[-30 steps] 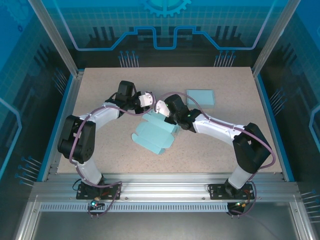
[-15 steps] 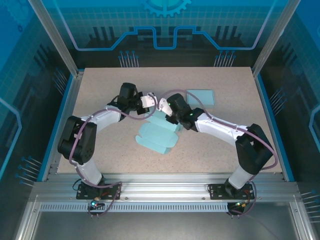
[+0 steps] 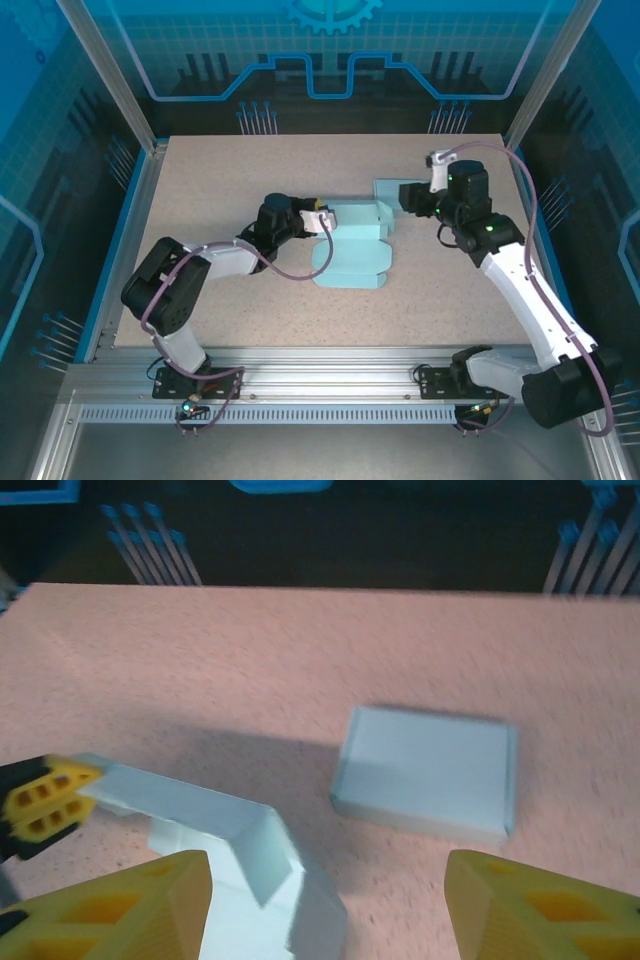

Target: Fold the paper box

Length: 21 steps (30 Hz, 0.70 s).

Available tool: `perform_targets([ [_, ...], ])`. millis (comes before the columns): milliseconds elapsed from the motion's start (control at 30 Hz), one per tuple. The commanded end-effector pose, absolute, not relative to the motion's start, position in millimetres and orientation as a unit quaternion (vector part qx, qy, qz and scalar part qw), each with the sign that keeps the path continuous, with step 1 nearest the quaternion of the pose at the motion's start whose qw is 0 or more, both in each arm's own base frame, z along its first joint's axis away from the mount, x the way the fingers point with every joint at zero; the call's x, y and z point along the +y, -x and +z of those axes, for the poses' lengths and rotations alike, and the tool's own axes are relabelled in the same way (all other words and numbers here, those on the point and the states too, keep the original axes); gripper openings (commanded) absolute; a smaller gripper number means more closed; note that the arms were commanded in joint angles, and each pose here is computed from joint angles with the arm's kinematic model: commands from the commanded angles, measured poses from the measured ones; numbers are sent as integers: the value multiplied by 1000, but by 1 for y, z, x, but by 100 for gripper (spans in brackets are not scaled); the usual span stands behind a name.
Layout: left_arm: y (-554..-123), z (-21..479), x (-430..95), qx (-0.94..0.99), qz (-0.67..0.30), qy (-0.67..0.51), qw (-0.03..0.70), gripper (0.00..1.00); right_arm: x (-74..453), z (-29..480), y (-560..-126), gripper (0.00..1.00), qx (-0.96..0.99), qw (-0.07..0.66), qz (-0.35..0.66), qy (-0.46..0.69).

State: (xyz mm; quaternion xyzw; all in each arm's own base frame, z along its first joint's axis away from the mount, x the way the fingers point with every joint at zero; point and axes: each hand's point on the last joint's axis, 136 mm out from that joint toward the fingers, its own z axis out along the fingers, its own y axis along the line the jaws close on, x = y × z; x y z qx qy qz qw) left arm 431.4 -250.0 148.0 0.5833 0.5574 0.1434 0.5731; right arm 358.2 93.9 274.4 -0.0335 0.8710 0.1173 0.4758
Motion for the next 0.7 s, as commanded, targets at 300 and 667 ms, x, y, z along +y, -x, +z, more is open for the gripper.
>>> perform_targets([
  [300,-440,144,-262,466,309,-599,573,0,60,156,-352,46,927,305,198,-97],
  [667,-440,138,-264,450,331,-593,580,0,64,88,-374,34,952,268,135,-59],
])
